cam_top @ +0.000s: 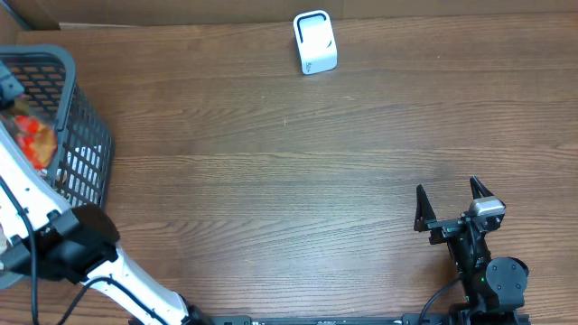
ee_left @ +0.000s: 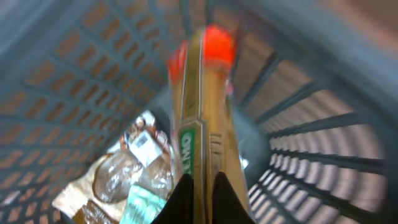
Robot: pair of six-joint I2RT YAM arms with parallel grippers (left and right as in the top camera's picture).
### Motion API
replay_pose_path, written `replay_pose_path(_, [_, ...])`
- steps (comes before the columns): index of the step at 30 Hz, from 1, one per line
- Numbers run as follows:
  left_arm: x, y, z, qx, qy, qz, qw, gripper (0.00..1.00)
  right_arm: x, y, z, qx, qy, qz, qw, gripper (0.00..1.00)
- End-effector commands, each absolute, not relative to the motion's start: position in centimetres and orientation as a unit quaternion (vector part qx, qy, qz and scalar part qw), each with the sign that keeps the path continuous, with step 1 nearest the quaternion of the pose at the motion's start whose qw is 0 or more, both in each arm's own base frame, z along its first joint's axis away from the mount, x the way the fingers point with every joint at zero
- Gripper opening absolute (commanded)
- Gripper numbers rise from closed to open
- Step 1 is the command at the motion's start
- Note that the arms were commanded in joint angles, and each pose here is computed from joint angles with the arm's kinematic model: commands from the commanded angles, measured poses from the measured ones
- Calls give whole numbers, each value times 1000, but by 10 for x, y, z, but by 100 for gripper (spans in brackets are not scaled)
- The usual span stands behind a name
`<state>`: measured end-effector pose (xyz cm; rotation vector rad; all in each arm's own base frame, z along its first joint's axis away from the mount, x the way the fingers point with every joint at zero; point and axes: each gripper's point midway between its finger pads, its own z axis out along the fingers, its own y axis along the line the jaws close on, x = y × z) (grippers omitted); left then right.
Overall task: Scan the item barcode
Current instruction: 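Grasp the orange-capped sausage packs in the basket with the left gripper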
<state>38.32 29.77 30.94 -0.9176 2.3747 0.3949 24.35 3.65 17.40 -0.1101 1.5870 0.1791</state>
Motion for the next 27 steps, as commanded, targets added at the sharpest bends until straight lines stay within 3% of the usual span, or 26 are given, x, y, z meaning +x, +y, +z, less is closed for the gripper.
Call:
replay_pose_path(1, [368, 286, 361, -370, 852, 137, 344, 4, 244, 36, 172, -50, 710, 78, 698, 100])
replay_pose_path(9, [355, 285, 342, -419, 847, 104, 309, 4, 244, 36, 172, -50, 710, 78, 698, 100])
replay_pose_path(11, [350, 286, 333, -437, 845, 97, 292, 37, 244, 36, 172, -50, 710, 78, 698, 100])
replay_pose_path(13, [345, 288, 319, -441, 852, 95, 266, 59, 244, 36, 172, -50, 710, 78, 698, 100])
replay_pose_path(15, [341, 291, 303, -448, 857, 92, 239, 66, 244, 36, 172, -50, 710, 78, 698, 100])
replay_pose_path(19, [327, 301, 267, -449, 870, 88, 183, 68, 244, 36, 172, -50, 710, 77, 698, 100])
replay_pose_path(20, [323, 304, 258, -442, 876, 88, 168, 65, 244, 36, 172, -50, 710, 78, 698, 100])
replay_pose_path(21, [314, 308, 243, -435, 884, 88, 144, 55, 244, 36, 172, -50, 710, 78, 698, 100])
replay_pose_path(22, [310, 311, 234, -437, 885, 88, 132, 54, 244, 36, 172, -50, 710, 78, 698, 100])
replay_pose_path(25, [301, 318, 206, -421, 897, 87, 102, 54, 244, 36, 172, -50, 710, 78, 698, 100])
replay_pose_path(27, [297, 320, 187, -398, 910, 85, 85, 59, 244, 36, 172, -50, 710, 78, 698, 100])
